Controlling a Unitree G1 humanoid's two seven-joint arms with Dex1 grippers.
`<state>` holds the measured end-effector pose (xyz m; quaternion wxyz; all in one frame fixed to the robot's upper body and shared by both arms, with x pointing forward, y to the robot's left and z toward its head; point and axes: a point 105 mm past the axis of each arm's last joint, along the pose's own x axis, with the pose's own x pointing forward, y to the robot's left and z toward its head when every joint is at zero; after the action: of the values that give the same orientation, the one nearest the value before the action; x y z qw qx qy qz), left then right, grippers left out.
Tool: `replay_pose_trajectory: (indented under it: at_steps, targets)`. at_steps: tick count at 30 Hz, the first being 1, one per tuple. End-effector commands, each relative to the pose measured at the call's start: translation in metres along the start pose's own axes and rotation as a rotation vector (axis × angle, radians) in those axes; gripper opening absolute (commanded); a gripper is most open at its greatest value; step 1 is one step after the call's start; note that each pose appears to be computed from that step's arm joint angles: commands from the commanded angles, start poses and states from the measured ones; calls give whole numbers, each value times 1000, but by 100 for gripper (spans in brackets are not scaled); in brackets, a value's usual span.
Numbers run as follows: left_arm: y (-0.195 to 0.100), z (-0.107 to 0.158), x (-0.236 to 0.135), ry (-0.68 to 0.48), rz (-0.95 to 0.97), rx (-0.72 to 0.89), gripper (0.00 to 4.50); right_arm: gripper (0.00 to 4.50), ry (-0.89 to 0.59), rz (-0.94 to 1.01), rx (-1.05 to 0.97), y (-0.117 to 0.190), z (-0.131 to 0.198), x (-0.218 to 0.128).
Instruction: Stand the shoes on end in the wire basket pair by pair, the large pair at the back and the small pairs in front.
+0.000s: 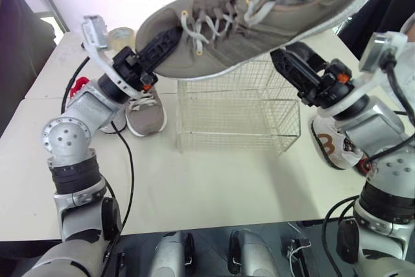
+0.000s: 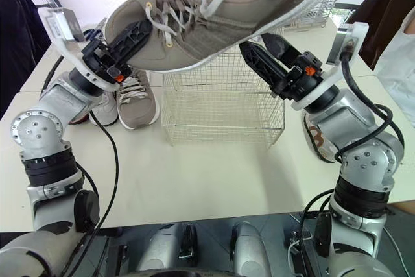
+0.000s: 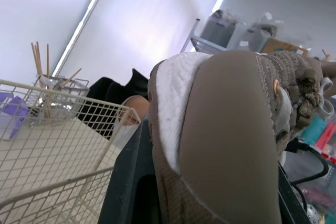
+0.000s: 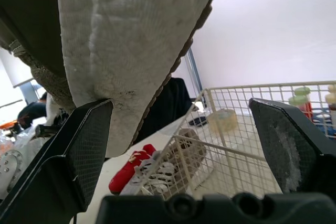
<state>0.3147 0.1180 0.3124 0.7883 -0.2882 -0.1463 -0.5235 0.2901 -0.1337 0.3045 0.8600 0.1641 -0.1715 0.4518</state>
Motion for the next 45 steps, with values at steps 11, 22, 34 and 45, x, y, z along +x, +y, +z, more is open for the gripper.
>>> replay_pose_trajectory:
  at_steps: [11, 22, 34, 45]
  targets:
    - [-2, 4, 7, -27, -3, -8, 79, 446, -33, 207, -20, 38, 13, 11]
    - [-12, -3, 13, -25, -40, -50, 79, 446, -127, 146, 32, 30, 24, 21]
    - [-13, -12, 12, -8, -24, -65, 79, 310, -200, 154, 67, 35, 29, 31]
    - [-11, -28, 4, 120, 19, -67, 214, 178, -166, 118, 19, 31, 37, 34]
